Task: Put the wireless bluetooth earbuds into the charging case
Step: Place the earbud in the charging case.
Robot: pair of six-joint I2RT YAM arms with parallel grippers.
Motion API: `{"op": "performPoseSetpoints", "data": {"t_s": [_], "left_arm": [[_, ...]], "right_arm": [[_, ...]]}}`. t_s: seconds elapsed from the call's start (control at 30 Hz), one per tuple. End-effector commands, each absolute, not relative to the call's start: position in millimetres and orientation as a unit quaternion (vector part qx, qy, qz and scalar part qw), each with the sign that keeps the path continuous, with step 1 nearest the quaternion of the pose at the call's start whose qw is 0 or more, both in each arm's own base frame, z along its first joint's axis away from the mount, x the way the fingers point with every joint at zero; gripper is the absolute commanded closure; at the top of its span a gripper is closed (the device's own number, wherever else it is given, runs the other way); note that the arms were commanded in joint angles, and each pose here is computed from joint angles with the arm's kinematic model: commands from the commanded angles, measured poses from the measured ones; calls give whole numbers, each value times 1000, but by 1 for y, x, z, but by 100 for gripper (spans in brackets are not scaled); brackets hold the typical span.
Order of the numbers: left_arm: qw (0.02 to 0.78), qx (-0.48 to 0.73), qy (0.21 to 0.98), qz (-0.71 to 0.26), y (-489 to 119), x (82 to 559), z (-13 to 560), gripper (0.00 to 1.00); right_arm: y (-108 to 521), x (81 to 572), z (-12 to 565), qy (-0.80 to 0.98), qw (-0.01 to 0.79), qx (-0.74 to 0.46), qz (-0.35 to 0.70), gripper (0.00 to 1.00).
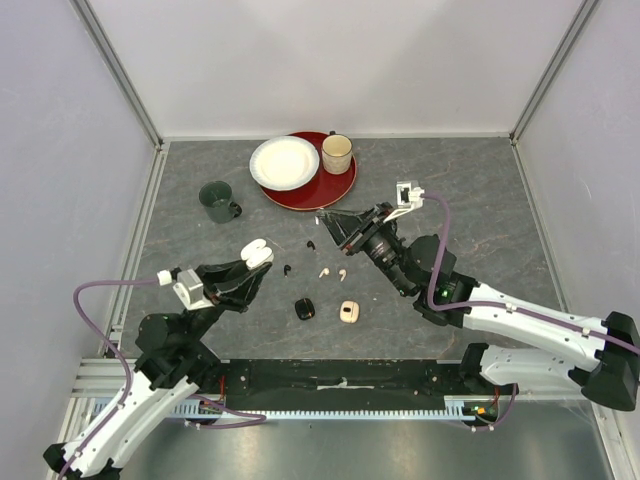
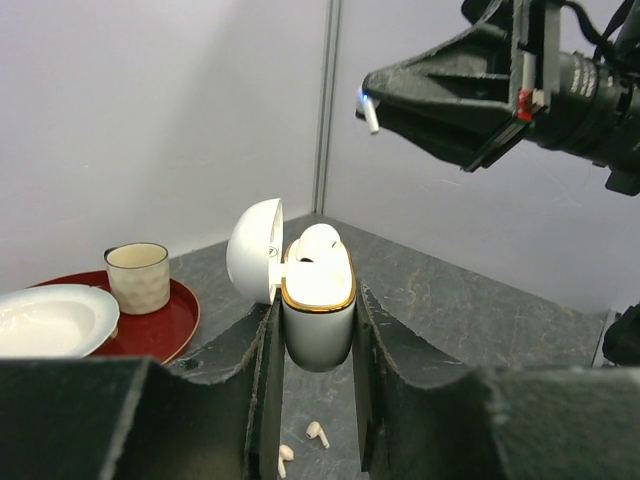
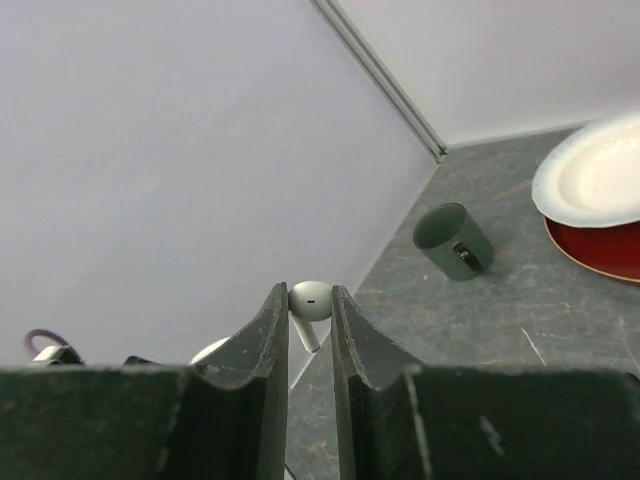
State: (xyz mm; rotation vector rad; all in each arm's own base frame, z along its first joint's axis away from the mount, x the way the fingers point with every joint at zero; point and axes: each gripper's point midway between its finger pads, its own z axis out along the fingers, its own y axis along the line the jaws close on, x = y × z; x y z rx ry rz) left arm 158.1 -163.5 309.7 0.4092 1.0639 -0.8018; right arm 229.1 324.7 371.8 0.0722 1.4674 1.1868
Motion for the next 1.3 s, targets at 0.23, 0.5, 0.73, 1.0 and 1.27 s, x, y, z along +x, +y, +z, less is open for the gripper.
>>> {"op": "performPoseSetpoints", "data": {"t_s": [0.23, 0.5, 0.73, 1.0, 1.27], "left_arm": [[770, 205, 461, -390, -174, 154, 319, 98], [766, 216, 463, -389, -178, 154, 317, 98], [763, 224, 464, -391, -181, 154, 316, 98], [765, 226, 458, -392, -181, 152, 318, 98], [765, 227, 457, -393, -181, 152, 318, 98]], "right_arm": [[357, 190, 414, 557, 613, -42, 559, 100], [389, 166, 417, 549, 598, -89, 577, 100], [406, 154, 415, 549, 592, -110, 580, 100], [421, 155, 402, 565, 588, -124, 565, 100], [432, 152, 390, 580, 586, -139, 549, 100]]}}
